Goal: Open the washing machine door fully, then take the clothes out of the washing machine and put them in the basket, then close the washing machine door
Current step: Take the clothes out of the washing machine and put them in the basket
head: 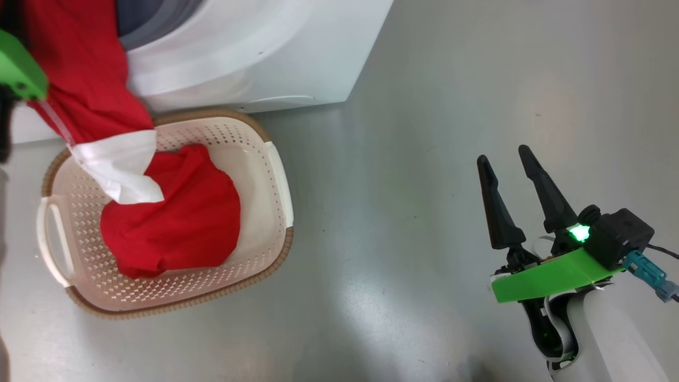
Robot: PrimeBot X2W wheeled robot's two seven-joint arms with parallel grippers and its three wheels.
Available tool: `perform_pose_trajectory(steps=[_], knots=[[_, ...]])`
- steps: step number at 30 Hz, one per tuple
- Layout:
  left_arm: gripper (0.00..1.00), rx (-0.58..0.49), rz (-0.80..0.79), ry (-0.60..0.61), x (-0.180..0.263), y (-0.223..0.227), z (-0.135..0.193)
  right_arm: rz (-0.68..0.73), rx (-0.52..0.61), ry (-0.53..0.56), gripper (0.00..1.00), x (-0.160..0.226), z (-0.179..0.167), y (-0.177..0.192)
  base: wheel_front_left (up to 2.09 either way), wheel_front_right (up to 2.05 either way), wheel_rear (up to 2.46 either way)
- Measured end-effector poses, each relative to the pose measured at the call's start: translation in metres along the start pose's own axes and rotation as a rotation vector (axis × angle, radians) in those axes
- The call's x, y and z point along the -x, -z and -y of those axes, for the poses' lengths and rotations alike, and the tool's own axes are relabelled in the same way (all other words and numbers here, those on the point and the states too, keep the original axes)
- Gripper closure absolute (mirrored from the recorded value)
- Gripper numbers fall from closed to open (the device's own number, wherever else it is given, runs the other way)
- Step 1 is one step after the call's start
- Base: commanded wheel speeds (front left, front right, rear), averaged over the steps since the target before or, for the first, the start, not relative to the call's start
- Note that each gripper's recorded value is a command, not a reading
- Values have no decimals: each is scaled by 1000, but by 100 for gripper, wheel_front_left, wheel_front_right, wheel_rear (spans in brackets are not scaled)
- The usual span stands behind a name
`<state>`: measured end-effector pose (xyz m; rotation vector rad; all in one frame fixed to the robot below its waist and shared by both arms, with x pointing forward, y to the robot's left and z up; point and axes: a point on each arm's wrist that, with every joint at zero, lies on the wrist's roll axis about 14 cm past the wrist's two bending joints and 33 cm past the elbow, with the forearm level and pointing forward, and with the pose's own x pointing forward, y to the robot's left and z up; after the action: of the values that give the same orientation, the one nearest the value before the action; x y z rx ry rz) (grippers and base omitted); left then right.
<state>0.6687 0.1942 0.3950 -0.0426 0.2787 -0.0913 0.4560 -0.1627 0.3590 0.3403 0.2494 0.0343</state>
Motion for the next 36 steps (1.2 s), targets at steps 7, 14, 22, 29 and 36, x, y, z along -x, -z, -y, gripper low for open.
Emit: perform_pose_trajectory(steps=[7, 14, 22, 29, 36], knots=[[0, -30, -92, -12, -14, 9, -4, -10, 3, -1, 0, 4, 0, 2, 0, 0, 0], [0, -44, -184, -4, -18, 29, 0, -3, 7, 20, 0, 9, 7, -2, 0, 0, 0], [23, -67, -241, -5, -17, 39, -2, 3, 8, 26, 0, 10, 9, -5, 0, 0, 0], [100, -79, -254, -5, -16, 44, -4, 4, -5, 27, 0, 10, 9, -5, 0, 0, 0], [100, -86, -202, -3, -15, 36, -5, 6, -7, 23, 0, 9, 8, -5, 0, 0, 0]])
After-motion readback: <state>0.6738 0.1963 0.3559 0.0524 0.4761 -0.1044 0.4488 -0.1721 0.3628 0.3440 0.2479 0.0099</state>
